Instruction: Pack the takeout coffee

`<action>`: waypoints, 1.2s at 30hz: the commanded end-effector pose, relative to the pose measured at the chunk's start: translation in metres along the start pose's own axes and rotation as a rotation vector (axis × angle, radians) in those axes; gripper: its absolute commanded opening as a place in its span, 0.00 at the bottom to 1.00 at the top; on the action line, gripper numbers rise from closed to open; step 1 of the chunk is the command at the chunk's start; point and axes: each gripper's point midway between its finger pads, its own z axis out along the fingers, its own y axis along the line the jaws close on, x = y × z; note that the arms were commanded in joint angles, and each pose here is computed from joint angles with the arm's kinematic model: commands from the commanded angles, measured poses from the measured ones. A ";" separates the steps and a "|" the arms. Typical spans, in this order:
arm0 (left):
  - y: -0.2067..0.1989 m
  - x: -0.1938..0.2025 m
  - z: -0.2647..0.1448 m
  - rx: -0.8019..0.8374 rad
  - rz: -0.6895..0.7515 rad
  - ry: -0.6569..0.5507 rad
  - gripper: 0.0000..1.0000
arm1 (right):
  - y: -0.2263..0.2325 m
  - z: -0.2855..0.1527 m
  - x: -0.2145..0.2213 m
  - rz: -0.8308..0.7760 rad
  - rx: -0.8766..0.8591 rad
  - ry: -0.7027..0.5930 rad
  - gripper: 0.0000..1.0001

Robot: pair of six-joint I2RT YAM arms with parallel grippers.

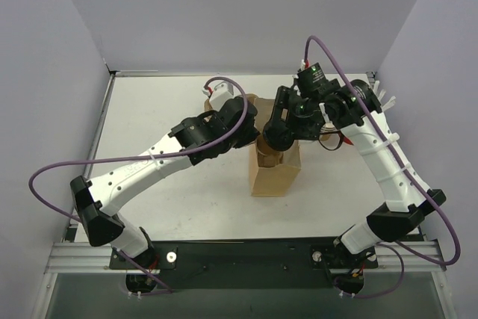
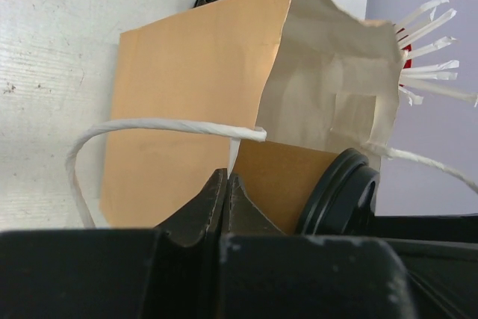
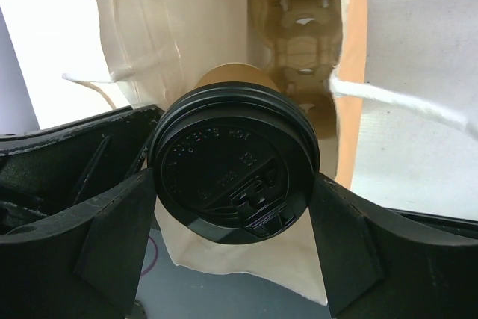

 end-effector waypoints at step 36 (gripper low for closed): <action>0.025 0.001 -0.006 0.114 -0.148 -0.042 0.00 | -0.034 0.072 0.069 -0.348 0.287 0.216 0.46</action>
